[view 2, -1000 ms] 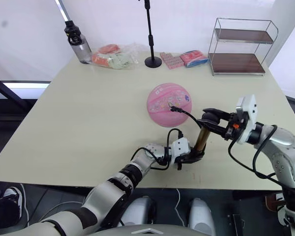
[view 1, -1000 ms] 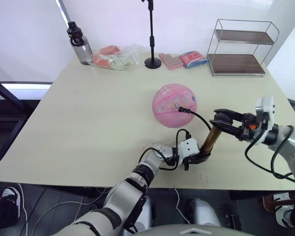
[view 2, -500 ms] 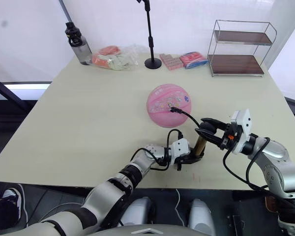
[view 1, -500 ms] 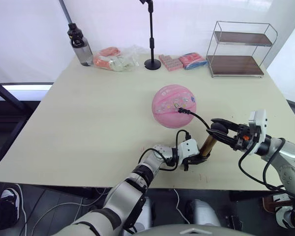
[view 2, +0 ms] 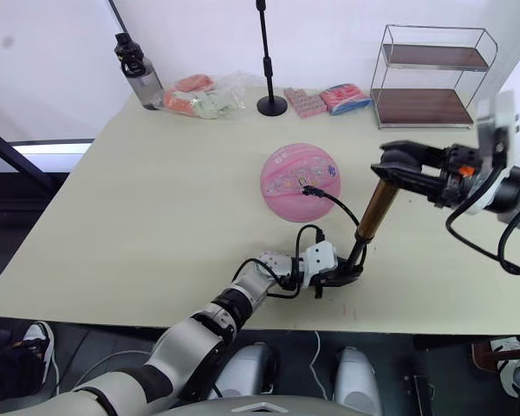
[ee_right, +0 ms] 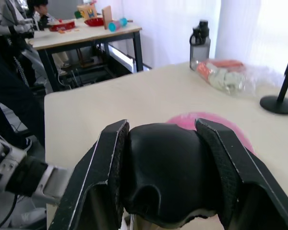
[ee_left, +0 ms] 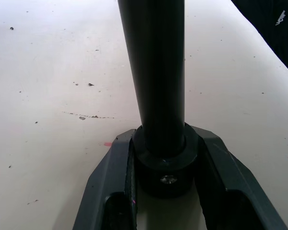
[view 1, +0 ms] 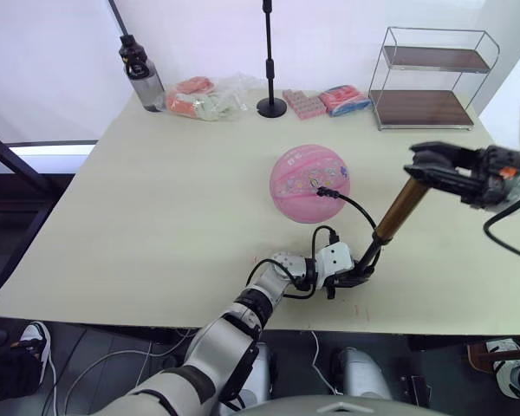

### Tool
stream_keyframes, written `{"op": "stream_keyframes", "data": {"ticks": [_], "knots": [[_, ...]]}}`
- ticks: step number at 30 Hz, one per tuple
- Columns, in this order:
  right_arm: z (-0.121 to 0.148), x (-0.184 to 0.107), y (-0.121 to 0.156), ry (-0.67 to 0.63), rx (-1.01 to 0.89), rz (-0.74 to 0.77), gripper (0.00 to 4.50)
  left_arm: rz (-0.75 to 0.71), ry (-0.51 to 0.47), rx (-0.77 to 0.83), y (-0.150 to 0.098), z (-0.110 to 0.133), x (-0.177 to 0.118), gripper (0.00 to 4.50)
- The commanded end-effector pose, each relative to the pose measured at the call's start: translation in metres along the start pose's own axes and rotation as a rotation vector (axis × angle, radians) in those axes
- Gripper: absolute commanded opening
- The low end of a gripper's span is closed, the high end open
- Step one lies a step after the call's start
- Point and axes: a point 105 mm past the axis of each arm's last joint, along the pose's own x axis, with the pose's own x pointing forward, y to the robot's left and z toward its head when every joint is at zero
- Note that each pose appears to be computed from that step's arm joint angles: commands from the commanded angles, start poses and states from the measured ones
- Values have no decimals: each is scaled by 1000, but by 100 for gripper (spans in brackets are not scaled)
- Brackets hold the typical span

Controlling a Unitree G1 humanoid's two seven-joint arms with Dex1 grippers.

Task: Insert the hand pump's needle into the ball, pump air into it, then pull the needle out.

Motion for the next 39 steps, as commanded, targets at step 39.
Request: {"op": "stream_keyframes", "data": {"ticks": [39], "knots": [[-101, 8, 14, 58, -48, -37, 168, -44, 228, -143, -29, -68, -22, 110]]}}
